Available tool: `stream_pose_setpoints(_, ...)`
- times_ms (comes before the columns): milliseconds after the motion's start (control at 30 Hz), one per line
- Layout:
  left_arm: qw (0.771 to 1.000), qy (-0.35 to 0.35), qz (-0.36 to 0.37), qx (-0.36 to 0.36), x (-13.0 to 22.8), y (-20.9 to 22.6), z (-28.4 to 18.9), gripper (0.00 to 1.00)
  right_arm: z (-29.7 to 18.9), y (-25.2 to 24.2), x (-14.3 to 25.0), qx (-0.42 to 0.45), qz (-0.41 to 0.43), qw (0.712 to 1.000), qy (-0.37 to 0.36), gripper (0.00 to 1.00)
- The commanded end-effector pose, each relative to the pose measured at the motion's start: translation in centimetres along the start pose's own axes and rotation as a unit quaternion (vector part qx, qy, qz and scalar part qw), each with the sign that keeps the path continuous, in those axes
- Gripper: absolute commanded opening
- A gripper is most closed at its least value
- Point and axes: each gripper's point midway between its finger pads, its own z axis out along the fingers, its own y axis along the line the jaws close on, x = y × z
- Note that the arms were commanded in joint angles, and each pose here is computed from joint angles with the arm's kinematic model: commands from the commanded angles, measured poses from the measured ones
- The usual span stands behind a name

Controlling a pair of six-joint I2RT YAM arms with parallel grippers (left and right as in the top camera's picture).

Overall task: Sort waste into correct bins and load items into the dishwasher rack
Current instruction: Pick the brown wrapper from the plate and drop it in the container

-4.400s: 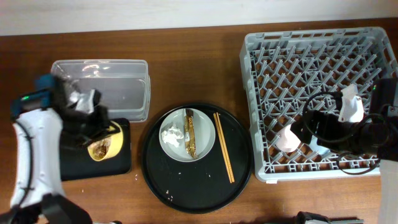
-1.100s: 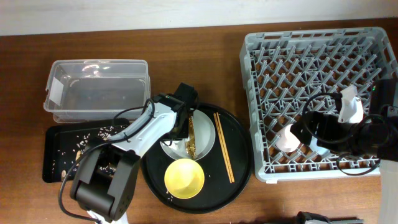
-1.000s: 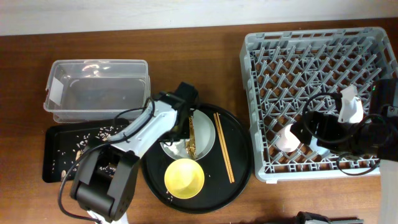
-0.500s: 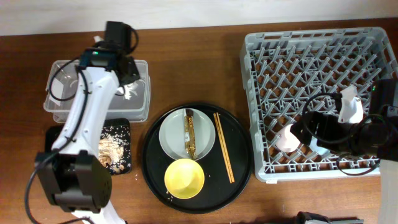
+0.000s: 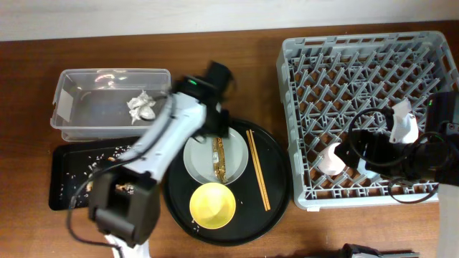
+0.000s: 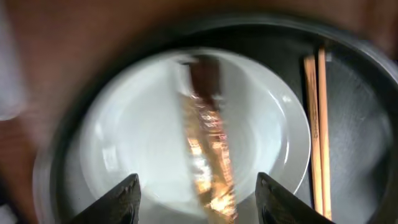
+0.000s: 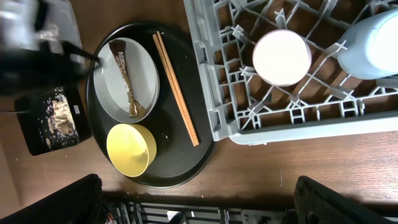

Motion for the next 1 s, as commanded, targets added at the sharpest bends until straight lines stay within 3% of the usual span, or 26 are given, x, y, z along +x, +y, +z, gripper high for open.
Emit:
stream_pose_setpoints(0, 0.998, 0.057, -0.017, -0.035, 3.1, -0.3, 5.2, 0.55, -0.1, 0.2, 0.0, -0.001, -0.005, 1.000, 0.000, 0.98)
stream_pose_setpoints(67, 0.996, 0.074, -0.017, -0.044, 3.9, -0.3, 6.7, 0.42, -0.1, 0.2, 0.0, -0.001, -0.005, 1.000, 0.000, 0.99)
stream_pose_setpoints(100, 0.996, 0.078, -0.017, -0.046, 4.1, -0.3, 6.9, 0.30, -0.1, 0.2, 0.0, -0.001, -0.005, 1.000, -0.001, 0.99)
stream_pose_setpoints(133, 0.996, 0.079, -0.017, -0.046, 4.1, -0.2, 7.0, 0.09, -0.1, 0.2, 0.0, -0.001, -0.005, 1.000, -0.001, 0.98)
stream_pose_setpoints(167, 0.996, 0.080, -0.019, -0.046, 4.0, -0.1, 6.7, 0.00, -0.1, 0.2, 0.0, -0.002, -0.005, 1.000, 0.000, 0.98)
stream_pose_setpoints(300, 0.995, 0.060, -0.039, -0.064, 1.6, 1.6, 0.7, 0.00, -0.1, 0.2, -0.1, -0.002, -0.006, 1.000, -0.002, 0.98)
stream_pose_setpoints(433, 0.988, -0.037, -0.088, -0.120, -3.8, 8.5, -6.6, 0.00, -0.1, 0.2, 0.1, -0.001, -0.022, 1.000, 0.002, 0.98)
stream_pose_setpoints(600, 0.976, -0.108, -0.163, -0.095, -9.2, 17.8, -7.2, 0.00, 0.3, -0.1, 0.9, -0.001, -0.020, 1.000, 0.021, 0.99)
stream_pose_setpoints(667, 0.977, -0.121, -0.156, -0.079, -11.0, 20.6, -5.5, 0.13, 0.8, 0.9, 1.5, -0.025, -0.064, 0.997, 0.035, 0.99)
stream_pose_setpoints(733, 0.981, -0.122, -0.138, -0.054, -11.7, 20.5, -4.7, 0.48, 1.2, 2.5, 2.3, -0.059, -0.120, 0.990, 0.051, 0.98)
stream_pose_setpoints(767, 0.982, -0.120, -0.135, -0.052, -11.6, 20.4, -4.5, 0.60, 1.5, 3.1, 2.8, -0.070, -0.140, 0.986, 0.059, 0.98)
stream_pose_setpoints(800, 0.983, -0.113, -0.135, -0.054, -11.3, 20.4, -4.6, 0.87, 1.7, 3.8, 3.4, -0.077, -0.163, 0.981, 0.070, 0.99)
stream_pose_setpoints(833, 0.984, -0.100, -0.135, -0.055, -10.6, 20.2, -5.2, 0.99, 2.0, 4.8, 4.0, -0.084, -0.189, 0.975, 0.081, 0.99)
stream_pose_setpoints(967, 0.988, -0.061, -0.133, -0.056, -6.4, 19.5, -10.6, 0.93, 3.3, 7.2, 4.3, -0.065, -0.253, 0.963, 0.071, 0.99)
